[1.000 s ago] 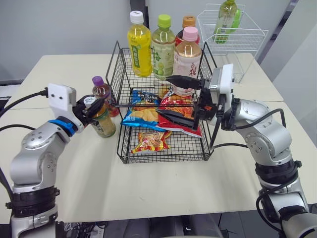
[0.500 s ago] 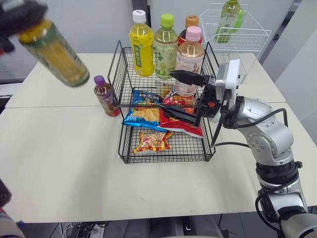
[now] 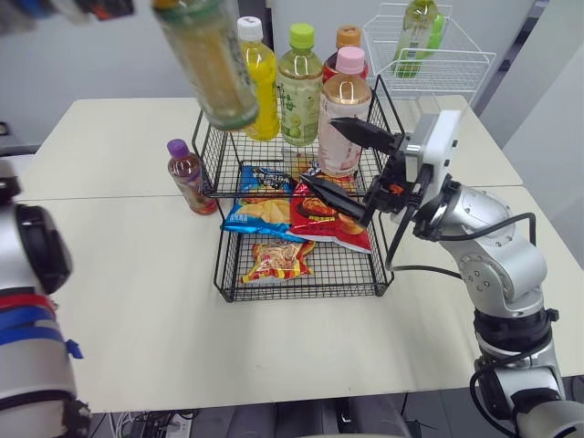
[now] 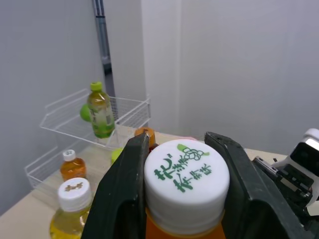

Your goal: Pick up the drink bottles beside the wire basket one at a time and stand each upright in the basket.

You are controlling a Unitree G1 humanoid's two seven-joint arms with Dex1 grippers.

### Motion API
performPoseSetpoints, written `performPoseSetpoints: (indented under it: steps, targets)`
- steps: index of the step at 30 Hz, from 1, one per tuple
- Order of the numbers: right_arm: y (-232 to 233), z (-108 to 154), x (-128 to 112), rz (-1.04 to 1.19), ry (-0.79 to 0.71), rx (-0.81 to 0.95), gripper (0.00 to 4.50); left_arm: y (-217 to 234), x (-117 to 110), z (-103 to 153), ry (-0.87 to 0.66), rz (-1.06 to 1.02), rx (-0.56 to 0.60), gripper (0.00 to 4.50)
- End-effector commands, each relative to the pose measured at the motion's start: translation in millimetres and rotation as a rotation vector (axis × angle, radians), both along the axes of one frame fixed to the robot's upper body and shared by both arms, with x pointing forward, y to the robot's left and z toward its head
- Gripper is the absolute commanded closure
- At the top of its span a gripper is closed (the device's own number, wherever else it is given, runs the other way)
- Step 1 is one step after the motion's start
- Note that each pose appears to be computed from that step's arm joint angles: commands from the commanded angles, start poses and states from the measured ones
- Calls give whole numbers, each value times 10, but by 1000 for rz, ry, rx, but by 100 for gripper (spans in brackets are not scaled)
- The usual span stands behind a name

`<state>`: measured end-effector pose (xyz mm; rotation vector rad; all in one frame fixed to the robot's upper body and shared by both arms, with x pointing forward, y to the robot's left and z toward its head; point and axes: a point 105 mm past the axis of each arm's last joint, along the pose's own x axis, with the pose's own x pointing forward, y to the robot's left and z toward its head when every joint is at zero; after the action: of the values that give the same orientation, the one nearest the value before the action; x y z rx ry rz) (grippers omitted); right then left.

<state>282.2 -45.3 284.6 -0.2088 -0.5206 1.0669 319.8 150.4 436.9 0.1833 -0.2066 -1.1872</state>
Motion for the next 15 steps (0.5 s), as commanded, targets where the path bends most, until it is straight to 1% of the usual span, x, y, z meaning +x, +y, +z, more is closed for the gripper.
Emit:
performPoseSetpoints:
  steps: [1,4,8,10,15]
  targets:
    - [-56,124,-90,-40,-68,28,0,-116,-18,12,-87,-39,33,313]
    - [-74,127,-93,-66,-73,31,0,-230,104,-114,-87,-41,42,313]
    - [-121,149,-92,-115,-88,35,0,-458,245,-260,-88,-58,24,313]
    - [-133,147,-100,-125,-88,35,0,-502,313,-309,-98,-44,20,313]
    - [-149,147,-121,-143,-87,32,0,-517,399,-400,-86,-40,16,313]
